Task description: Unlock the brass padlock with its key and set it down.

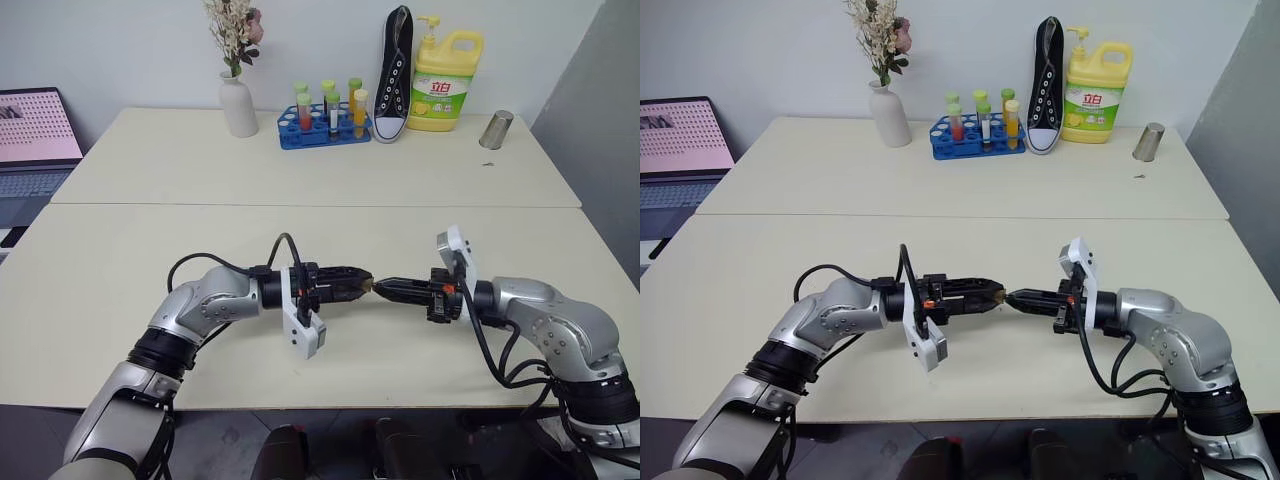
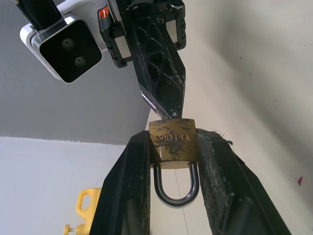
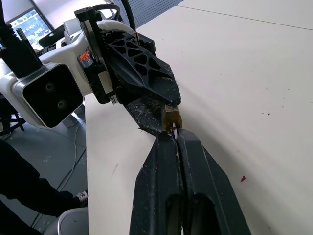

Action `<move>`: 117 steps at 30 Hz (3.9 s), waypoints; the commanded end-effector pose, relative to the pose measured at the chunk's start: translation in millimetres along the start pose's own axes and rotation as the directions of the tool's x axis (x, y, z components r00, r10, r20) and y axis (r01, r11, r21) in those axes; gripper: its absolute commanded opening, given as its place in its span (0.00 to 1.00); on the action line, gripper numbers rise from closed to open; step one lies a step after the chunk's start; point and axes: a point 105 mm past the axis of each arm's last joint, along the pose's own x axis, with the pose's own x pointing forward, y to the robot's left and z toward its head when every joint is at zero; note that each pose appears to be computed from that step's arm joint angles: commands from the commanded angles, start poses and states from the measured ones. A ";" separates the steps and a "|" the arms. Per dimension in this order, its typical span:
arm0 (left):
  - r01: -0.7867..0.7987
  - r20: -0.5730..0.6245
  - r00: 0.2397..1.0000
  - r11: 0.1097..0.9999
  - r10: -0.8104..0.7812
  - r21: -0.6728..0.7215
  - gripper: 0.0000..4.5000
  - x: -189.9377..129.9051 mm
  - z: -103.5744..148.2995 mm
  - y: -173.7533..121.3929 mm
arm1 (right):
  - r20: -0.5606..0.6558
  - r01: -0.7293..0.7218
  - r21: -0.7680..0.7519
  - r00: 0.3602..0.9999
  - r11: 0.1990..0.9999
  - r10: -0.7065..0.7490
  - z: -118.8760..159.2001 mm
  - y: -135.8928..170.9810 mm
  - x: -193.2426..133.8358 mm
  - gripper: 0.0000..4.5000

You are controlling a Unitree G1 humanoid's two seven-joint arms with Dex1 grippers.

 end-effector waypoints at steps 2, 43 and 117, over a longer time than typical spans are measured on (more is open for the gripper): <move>-0.002 0.015 1.000 1.000 0.001 0.027 0.21 -1.6 4.8 2.3 | 0.021 -0.087 -0.001 0.996 0.996 0.087 14.5 8.8 -1.1 0.00; -0.006 -0.021 1.000 0.998 0.007 0.069 0.21 -1.9 5.6 -8.2 | -0.195 -0.158 0.284 0.956 0.946 0.218 16.0 9.8 5.4 0.29; -0.312 -0.153 0.948 0.908 0.279 -0.281 0.74 -28.9 14.7 36.8 | 0.028 -0.036 -0.064 0.999 0.997 0.037 21.5 -10.8 11.6 0.04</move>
